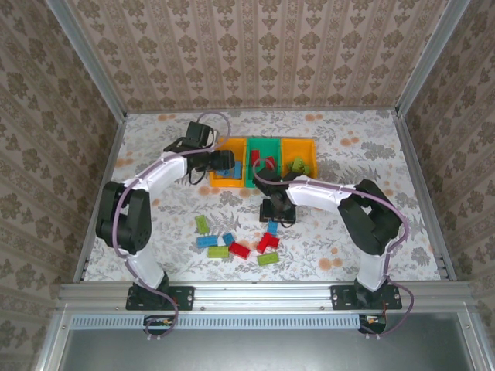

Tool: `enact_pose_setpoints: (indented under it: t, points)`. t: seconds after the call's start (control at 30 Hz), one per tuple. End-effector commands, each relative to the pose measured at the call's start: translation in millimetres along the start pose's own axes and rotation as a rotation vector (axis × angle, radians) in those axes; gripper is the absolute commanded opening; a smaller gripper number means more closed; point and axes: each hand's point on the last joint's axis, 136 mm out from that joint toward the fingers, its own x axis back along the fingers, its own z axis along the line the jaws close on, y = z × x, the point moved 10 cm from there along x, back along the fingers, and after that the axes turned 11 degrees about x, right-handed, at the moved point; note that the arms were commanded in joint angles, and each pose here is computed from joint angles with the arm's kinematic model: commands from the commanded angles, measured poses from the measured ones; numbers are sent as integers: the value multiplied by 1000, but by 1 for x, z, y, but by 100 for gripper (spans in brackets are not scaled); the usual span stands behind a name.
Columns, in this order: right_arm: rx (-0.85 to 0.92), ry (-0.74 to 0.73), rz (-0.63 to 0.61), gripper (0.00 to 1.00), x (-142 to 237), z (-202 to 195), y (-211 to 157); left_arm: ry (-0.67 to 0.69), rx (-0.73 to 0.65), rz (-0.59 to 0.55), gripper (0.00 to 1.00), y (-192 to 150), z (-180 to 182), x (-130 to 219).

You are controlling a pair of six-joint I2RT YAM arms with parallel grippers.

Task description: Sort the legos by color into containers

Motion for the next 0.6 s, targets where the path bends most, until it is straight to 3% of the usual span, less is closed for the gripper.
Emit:
enact_pose_setpoints:
  t: [0.0, 0.1, 0.37, 0.57]
  points:
    - [-2, 3, 23, 64, 4, 5, -1, -2, -2, -39, 81, 0, 1, 13]
    - [0, -2, 40, 63, 0, 6, -3, 9, -2, -37, 83, -6, 5, 15]
    - [8, -17, 96, 46, -13, 6, -4, 78, -20, -69, 88, -21, 17, 32]
    - [16, 17, 0, 31, 4, 14, 9, 88, -22, -129, 98, -31, 28, 47]
